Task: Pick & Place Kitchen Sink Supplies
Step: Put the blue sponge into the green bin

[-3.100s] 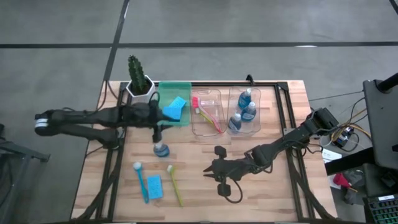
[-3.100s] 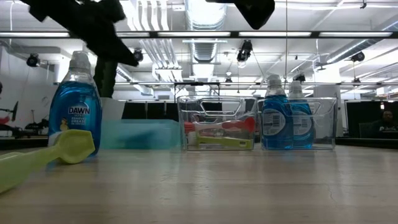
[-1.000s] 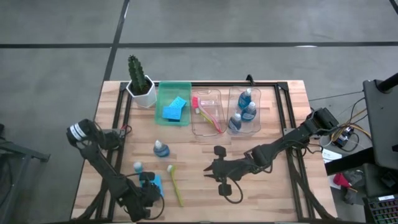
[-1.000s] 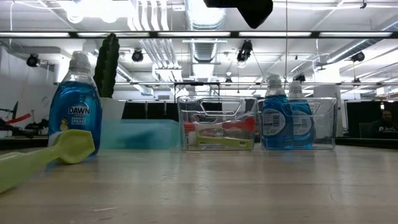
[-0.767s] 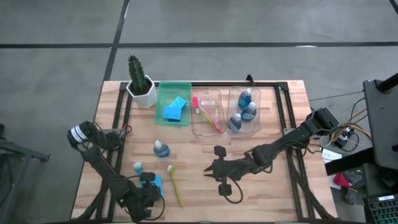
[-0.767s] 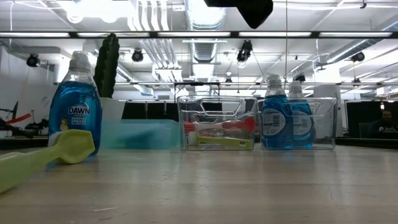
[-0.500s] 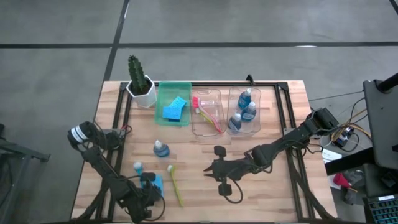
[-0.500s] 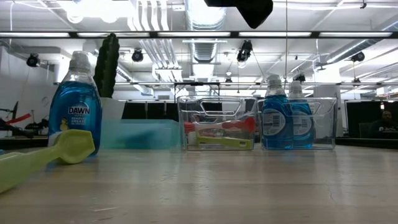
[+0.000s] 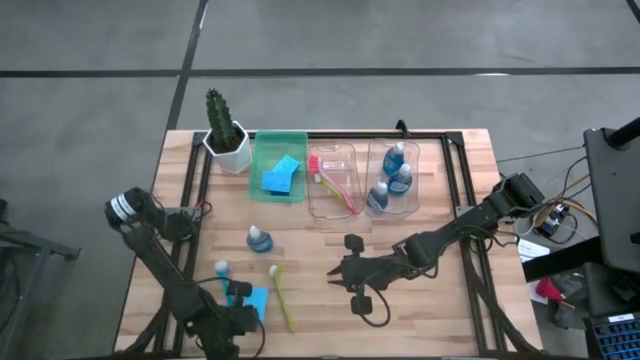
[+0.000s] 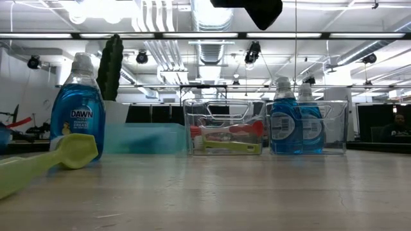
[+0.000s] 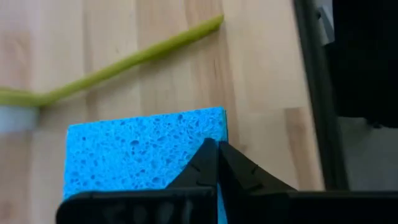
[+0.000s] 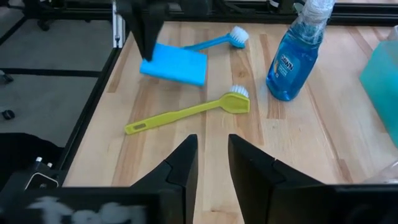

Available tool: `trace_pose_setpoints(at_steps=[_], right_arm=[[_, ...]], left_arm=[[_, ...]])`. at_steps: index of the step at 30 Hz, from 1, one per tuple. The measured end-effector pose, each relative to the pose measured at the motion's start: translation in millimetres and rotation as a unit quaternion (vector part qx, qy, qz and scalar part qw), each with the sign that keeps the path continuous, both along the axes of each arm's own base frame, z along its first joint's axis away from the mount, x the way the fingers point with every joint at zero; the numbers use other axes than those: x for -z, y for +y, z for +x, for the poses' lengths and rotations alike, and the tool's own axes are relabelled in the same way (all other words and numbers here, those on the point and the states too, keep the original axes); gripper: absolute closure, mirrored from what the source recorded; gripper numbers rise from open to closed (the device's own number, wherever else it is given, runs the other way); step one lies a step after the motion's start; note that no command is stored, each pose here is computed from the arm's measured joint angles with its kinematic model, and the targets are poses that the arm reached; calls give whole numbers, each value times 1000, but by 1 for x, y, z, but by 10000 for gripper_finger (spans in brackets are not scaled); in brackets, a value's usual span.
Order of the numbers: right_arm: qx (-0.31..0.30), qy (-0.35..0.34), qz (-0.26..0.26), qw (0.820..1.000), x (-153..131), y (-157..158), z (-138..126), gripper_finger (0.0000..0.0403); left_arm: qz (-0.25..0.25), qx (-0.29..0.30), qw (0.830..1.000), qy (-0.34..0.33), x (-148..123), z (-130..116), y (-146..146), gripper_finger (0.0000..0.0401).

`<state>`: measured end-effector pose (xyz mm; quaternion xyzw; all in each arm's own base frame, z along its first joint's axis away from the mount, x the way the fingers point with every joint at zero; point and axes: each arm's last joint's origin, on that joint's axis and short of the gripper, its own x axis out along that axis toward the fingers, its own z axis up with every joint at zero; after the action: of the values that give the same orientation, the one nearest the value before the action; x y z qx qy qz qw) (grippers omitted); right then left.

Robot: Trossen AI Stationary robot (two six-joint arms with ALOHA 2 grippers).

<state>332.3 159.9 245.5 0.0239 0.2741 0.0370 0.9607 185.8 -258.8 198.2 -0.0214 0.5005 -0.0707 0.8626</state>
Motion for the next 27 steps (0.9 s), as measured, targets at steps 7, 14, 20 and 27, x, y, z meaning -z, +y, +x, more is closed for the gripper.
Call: trace_pose_setpoints(at_steps=[7, 14, 20, 27], right_arm=[[0, 0, 0, 1000, 0, 0, 0, 317], [0, -1, 0, 1000, 0, 0, 0, 332], [-1, -1, -1, 1000, 0, 0, 0, 339], [0, -1, 0, 1000, 0, 0, 0, 331]], left_arm=[[49, 37, 996, -60, -53, 1, 3, 400], [177, 79, 968, -157, -100, 4, 10, 400], [281, 92, 934, -199, -128, -2, 25, 400], [369, 53, 894, -249, -149, -14, 51, 401]])
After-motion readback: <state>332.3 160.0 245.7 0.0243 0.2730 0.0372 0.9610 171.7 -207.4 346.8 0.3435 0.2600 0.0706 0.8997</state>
